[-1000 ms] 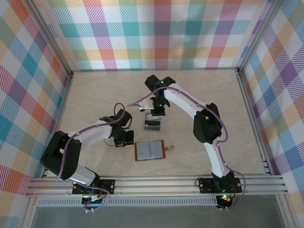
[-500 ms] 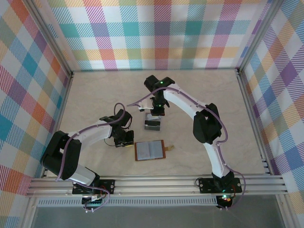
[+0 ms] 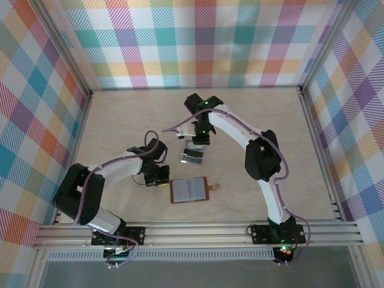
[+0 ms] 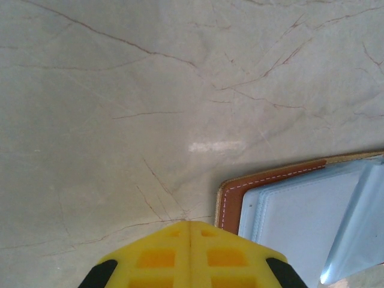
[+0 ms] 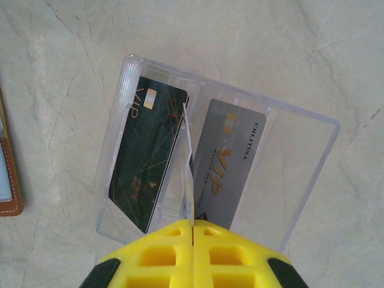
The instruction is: Take the credit cards out of the card holder
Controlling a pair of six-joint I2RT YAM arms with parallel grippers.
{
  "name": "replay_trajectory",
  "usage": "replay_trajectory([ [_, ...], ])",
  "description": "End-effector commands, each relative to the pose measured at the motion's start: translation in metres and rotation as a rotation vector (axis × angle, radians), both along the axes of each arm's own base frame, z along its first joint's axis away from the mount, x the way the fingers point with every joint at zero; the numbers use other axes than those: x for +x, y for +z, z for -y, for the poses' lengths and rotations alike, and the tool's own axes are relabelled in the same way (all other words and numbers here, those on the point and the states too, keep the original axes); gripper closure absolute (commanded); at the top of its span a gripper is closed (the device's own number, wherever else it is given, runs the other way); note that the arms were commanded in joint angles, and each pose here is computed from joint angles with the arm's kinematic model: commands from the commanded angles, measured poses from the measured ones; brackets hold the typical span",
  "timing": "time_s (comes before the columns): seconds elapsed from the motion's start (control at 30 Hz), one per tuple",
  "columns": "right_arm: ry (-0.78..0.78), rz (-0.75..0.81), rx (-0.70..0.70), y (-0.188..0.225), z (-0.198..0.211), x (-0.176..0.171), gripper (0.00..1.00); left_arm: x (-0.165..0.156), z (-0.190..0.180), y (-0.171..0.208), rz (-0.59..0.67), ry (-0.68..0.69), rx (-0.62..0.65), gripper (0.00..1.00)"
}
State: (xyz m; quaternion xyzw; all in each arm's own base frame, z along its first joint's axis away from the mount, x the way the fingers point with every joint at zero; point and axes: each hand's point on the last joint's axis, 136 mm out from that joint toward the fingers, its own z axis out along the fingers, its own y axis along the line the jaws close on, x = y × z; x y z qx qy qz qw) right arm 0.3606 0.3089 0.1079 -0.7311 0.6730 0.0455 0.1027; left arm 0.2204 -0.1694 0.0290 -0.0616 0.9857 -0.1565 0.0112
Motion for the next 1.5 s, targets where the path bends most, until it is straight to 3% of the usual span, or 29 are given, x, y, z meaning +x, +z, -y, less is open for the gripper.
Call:
replay_trajectory([
  [0.0,-0.003,0.009,0.026,0.020,0.006,-0.005,1.00,0.003,0.000,0.001,0.000,-0.009,-0.013,0.94],
  [0.33,-0.022,0.017,0.087,0.033,-0.001,-0.006,1.00,0.004,0.001,0.000,-0.004,-0.009,-0.015,0.94],
  [1.0,-0.181,-0.057,0.033,-0.005,-0.001,0.002,0.98,0.003,0.003,-0.004,-0.017,-0.021,-0.018,0.94],
  [1.2,-0.225,-0.021,0.033,-0.005,-0.001,0.010,0.72,0.004,0.004,-0.004,-0.017,-0.022,-0.022,0.94],
  [1.47,-0.334,0.048,0.128,0.009,-0.009,0.024,0.66,0.005,0.004,-0.004,-0.015,-0.022,-0.023,0.94],
])
